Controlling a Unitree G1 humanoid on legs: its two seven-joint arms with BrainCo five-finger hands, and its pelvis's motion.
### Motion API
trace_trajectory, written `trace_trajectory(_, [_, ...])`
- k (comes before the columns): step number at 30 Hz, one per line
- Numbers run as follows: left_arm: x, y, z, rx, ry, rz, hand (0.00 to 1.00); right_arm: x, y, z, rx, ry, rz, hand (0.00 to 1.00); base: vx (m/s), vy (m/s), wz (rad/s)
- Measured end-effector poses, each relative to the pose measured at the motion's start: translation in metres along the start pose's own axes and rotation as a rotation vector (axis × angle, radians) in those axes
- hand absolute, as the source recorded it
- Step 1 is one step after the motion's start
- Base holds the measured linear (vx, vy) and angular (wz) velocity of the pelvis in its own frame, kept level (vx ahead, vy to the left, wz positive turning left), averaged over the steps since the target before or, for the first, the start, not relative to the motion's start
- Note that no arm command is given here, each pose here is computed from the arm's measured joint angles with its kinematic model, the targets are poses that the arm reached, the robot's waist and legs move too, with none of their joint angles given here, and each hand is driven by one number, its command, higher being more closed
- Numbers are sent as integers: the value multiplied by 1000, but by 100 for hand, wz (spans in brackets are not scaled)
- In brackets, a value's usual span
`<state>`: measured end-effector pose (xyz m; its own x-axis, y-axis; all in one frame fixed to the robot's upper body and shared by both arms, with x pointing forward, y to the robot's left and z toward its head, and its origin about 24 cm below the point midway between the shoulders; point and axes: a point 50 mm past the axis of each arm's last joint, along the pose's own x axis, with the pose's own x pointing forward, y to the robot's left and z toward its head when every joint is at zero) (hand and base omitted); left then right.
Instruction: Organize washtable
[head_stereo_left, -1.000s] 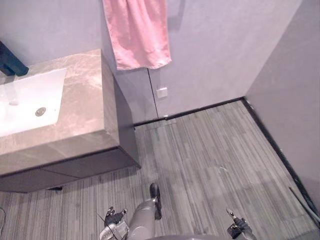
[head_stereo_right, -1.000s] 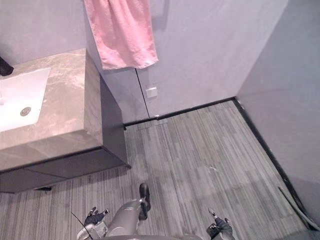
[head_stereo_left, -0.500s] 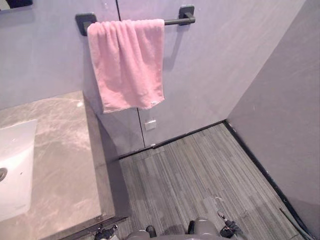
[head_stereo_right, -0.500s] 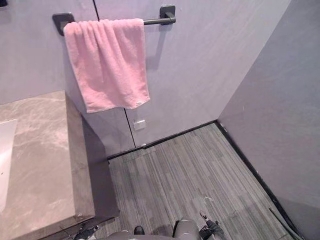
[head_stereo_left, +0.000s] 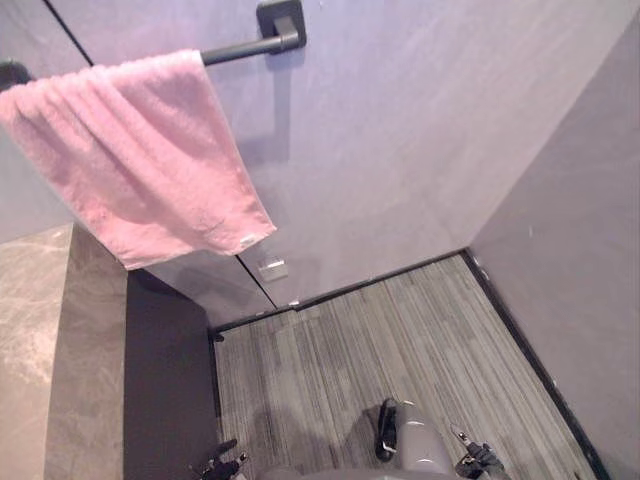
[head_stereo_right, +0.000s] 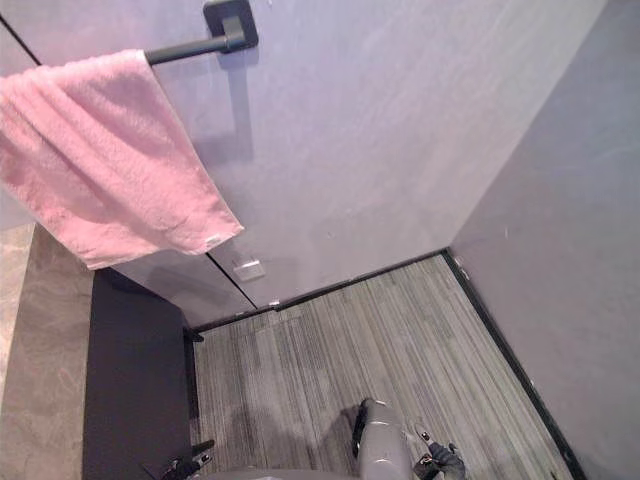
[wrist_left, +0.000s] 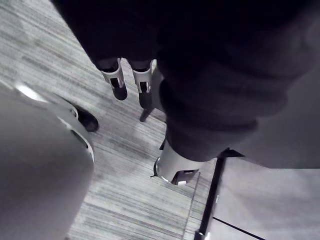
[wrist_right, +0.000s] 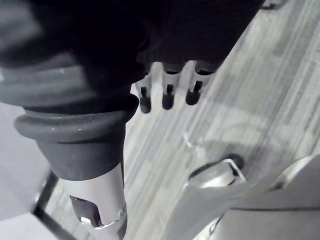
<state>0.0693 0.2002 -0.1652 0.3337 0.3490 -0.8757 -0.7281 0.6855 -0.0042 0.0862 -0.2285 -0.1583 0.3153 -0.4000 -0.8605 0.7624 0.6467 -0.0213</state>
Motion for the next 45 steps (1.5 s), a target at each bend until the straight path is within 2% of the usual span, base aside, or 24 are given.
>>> trace_trajectory(6, [0,-3,3,-72,-12,-6,0,1,-15,4,13,-12,-38,0,187,-103,43])
trace_trajectory(10, [0,-5,2,-27,-10,-41,0,1,-24,2,27,-1,-61,0,103,123,59])
trace_trajectory(15, [2,6,7,-12,-20,-19,0,-3,-13,-14,49,44,-37,0,149,147,9])
trace_trajectory(21, [3,2,15,37,-48,-39,0,-4,-7,-16,46,43,-22,0,62,105,-1])
trace_trajectory(24, [5,0,46,111,-165,-70,0,-5,4,-17,-44,38,29,0,75,-50,9])
trace_trajectory(25, [6,-6,65,158,-230,-95,0,-4,4,-13,-68,25,30,0,53,-111,17])
trace_trajectory(28, [-3,-29,107,179,-408,-200,0,-2,-2,-5,-92,-7,18,0,95,-99,19])
trace_trajectory(29, [-12,-37,132,160,-516,-252,0,-2,-3,-3,-127,-15,28,0,81,-100,11])
trace_trajectory(31, [-21,-42,154,150,-610,-293,0,-1,-1,0,-140,-28,44,0,65,-71,5])
trace_trajectory(33, [-44,-54,191,181,-788,-380,0,-1,1,9,-147,-62,68,0,59,-47,6])
trace_trajectory(36, [-74,-65,222,172,-972,-450,0,0,-1,12,-175,-70,77,0,48,14,9])
trace_trajectory(40, [-104,-72,243,148,-1142,-487,0,-1,-3,6,-193,-57,79,0,39,36,11])
trace_trajectory(45, [-119,-68,258,150,-1243,-428,0,-3,0,0,-220,-44,93,0,-15,2,0])
